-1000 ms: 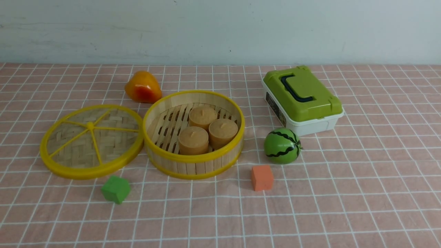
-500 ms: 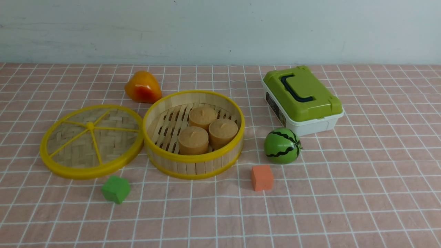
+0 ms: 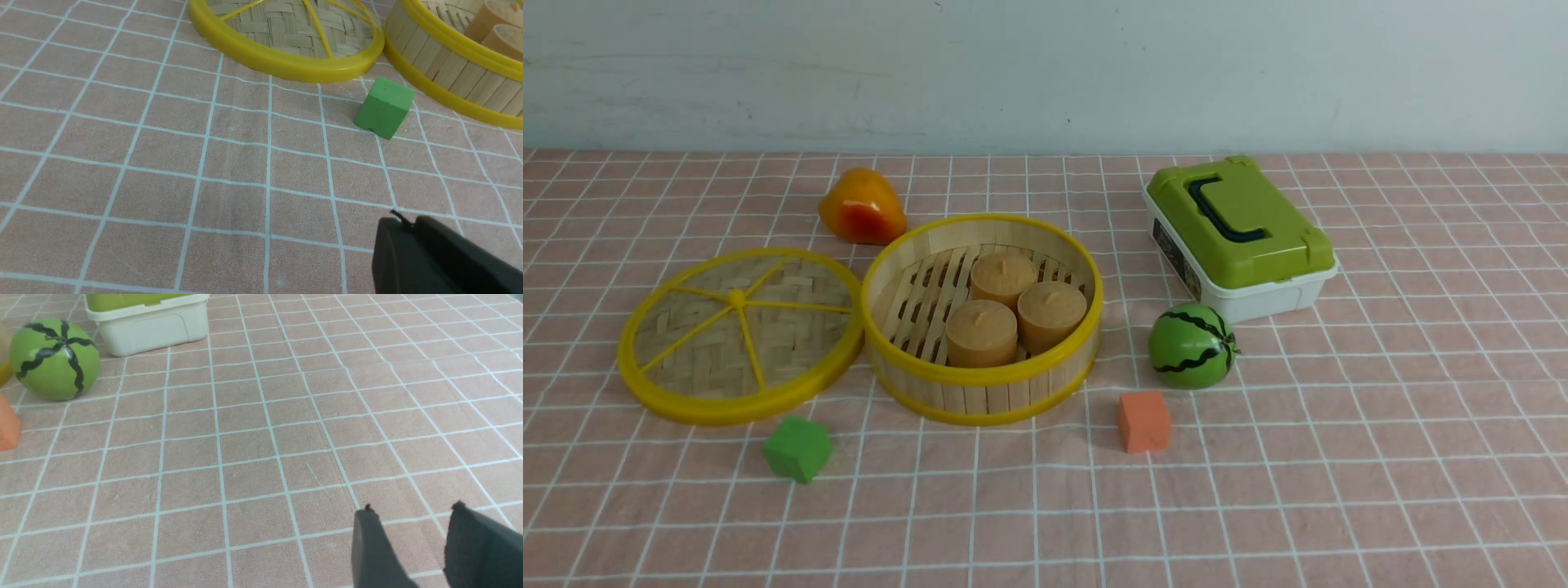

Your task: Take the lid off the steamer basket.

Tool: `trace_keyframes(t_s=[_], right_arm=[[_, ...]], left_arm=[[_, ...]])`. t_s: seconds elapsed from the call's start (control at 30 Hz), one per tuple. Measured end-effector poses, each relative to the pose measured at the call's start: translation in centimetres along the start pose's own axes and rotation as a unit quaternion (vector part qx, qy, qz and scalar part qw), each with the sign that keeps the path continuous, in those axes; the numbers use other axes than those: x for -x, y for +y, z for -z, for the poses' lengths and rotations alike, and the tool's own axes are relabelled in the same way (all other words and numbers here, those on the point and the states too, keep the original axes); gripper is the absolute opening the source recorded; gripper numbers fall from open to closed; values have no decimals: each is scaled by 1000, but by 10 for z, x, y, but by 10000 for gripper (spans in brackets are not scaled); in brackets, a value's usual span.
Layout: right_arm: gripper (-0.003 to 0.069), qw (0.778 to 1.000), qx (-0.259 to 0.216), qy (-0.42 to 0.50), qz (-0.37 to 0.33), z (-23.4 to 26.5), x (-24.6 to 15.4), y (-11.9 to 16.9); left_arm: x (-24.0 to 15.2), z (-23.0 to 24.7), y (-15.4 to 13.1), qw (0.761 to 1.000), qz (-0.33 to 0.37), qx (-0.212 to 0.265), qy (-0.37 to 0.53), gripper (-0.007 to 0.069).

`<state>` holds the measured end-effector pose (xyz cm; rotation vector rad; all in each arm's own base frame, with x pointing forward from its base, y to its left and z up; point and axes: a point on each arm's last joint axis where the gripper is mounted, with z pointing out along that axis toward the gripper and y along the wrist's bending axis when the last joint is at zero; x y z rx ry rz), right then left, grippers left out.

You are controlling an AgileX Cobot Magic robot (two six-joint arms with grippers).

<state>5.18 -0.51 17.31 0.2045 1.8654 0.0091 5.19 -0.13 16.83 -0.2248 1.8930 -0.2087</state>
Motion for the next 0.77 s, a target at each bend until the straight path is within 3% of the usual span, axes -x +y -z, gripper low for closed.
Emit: trace_keyframes(t_s=[0.77], right_arm=[[241, 1000, 0, 0, 0, 0, 0, 0]], left_arm=[[0, 0, 0, 1000, 0, 0, 0, 57]])
